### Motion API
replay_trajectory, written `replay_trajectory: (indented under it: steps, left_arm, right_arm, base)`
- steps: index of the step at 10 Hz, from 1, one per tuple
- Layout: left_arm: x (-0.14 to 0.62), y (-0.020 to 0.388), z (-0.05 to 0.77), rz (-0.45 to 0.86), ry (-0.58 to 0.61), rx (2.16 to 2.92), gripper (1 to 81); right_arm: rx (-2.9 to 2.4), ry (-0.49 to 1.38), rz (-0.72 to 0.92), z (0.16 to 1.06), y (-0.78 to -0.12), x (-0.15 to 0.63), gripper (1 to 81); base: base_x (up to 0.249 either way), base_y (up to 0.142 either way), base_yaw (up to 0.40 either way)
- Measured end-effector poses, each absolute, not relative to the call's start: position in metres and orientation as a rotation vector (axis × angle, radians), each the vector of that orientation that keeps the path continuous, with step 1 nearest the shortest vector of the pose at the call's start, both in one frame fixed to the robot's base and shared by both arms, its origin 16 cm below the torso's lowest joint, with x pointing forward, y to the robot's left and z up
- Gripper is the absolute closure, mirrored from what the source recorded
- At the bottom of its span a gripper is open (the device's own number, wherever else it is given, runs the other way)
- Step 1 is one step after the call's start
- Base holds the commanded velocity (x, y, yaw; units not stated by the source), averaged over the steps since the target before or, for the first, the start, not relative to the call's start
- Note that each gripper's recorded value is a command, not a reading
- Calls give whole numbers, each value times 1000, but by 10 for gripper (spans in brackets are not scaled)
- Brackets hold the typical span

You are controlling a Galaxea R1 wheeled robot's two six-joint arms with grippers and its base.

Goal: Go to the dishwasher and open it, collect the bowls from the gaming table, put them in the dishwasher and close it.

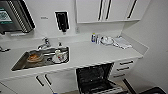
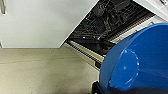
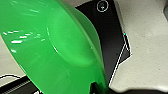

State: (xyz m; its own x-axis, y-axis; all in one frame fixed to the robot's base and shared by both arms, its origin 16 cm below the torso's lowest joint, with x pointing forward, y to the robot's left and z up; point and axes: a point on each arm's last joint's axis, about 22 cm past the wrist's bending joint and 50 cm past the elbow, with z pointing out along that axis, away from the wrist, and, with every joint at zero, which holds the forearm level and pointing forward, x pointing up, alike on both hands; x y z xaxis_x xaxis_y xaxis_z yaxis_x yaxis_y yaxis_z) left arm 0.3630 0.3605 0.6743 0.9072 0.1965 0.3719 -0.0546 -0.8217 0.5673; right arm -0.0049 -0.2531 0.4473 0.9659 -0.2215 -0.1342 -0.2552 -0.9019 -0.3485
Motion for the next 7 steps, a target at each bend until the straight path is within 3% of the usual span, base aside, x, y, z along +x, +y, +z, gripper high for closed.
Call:
replay_trajectory:
  steps: [7]
  left_arm:
    - [371, 351, 675, 564, 87, 2468, 811]
  right_arm:
    - [-2744, 346, 133, 447, -250, -9, 811]
  base:
    - [108, 0, 0]
